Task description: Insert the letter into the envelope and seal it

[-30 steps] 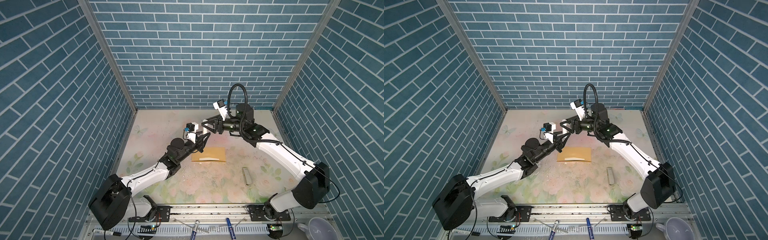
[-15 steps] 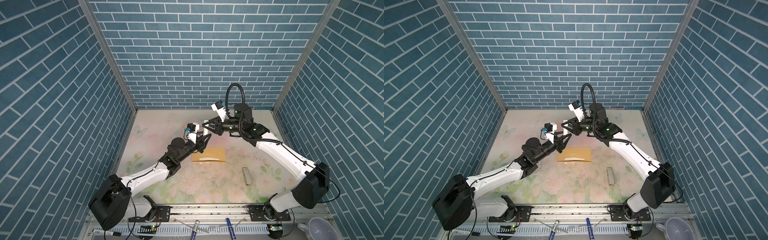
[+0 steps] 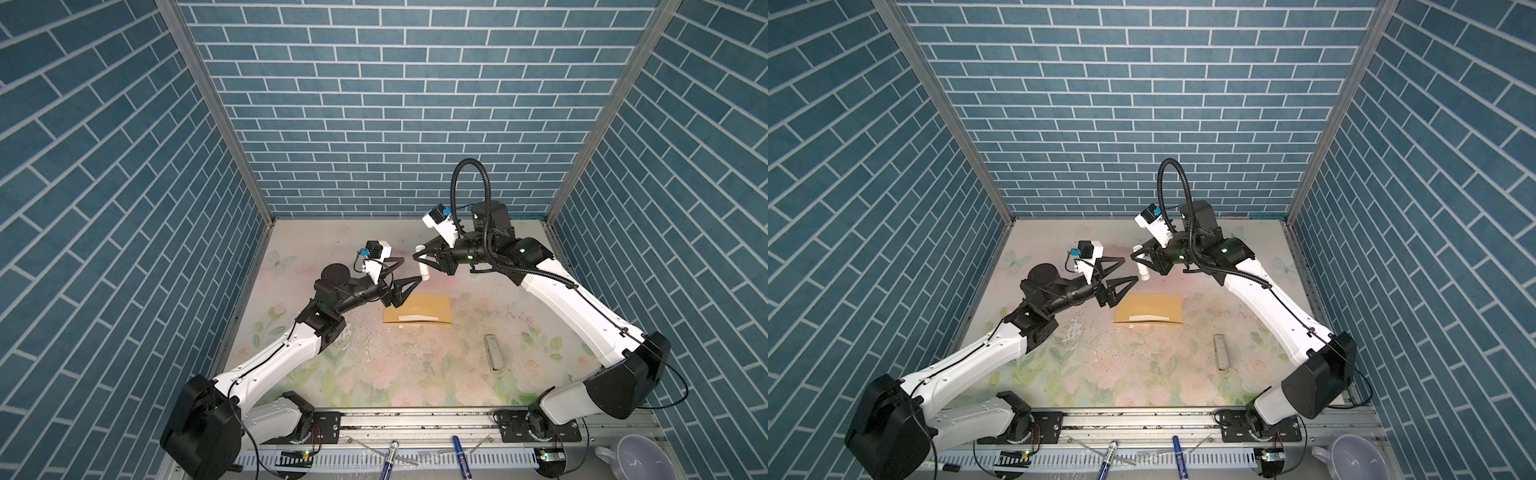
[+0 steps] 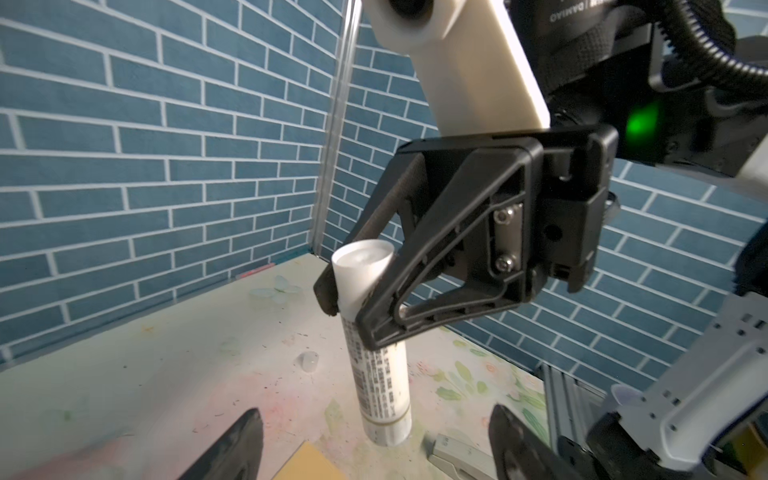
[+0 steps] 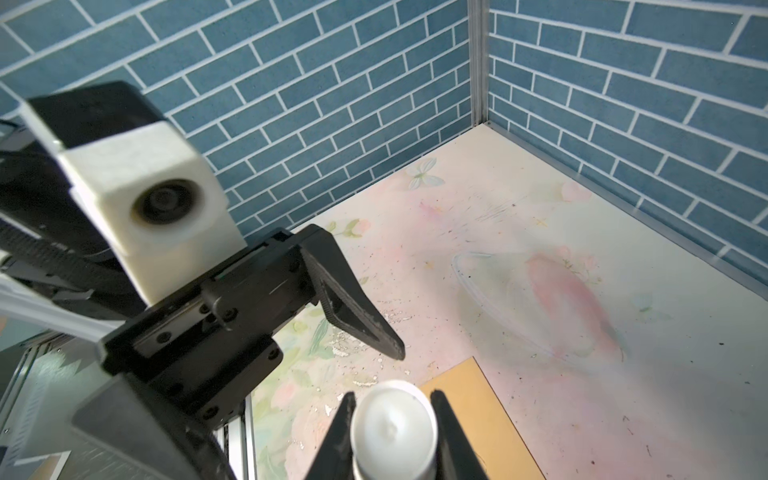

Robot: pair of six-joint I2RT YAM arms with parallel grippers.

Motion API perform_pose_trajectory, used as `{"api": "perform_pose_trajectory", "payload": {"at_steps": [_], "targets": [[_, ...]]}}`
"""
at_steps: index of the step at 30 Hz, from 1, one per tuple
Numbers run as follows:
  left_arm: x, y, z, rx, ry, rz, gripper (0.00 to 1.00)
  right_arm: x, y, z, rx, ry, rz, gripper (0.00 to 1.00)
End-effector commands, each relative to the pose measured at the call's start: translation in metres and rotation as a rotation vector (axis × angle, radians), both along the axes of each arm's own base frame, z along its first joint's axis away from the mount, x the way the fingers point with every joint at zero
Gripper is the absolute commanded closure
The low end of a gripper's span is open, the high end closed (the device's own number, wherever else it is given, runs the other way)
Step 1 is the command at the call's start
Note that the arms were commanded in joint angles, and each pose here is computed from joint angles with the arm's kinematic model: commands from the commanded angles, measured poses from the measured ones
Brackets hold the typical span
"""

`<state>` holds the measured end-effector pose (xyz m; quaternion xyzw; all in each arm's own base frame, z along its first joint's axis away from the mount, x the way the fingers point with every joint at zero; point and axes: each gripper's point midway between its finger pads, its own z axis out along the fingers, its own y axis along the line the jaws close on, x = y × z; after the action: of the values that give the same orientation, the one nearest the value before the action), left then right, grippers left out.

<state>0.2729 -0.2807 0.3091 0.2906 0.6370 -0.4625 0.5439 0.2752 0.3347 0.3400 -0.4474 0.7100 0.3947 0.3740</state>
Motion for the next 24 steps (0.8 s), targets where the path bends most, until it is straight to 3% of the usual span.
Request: {"api": "perform_pose_trajectory", "payload": {"at_steps": [1,8,24], "targets": [[-0.014,-0.007,0.012,-0.031,0.012,-0.128,0.15,-0.023,-0.003,0.027,0.031,-0.071,0.122,0.98],[-0.013,-0.016,0.02,-0.083,0.037,-0.188,0.19,-0.03,0.0,0.023,0.035,-0.047,0.171,1.0],[-0.007,-0.023,0.021,-0.117,0.07,-0.215,0.39,-0.03,0.006,0.02,0.036,-0.052,0.192,1.0]]}}
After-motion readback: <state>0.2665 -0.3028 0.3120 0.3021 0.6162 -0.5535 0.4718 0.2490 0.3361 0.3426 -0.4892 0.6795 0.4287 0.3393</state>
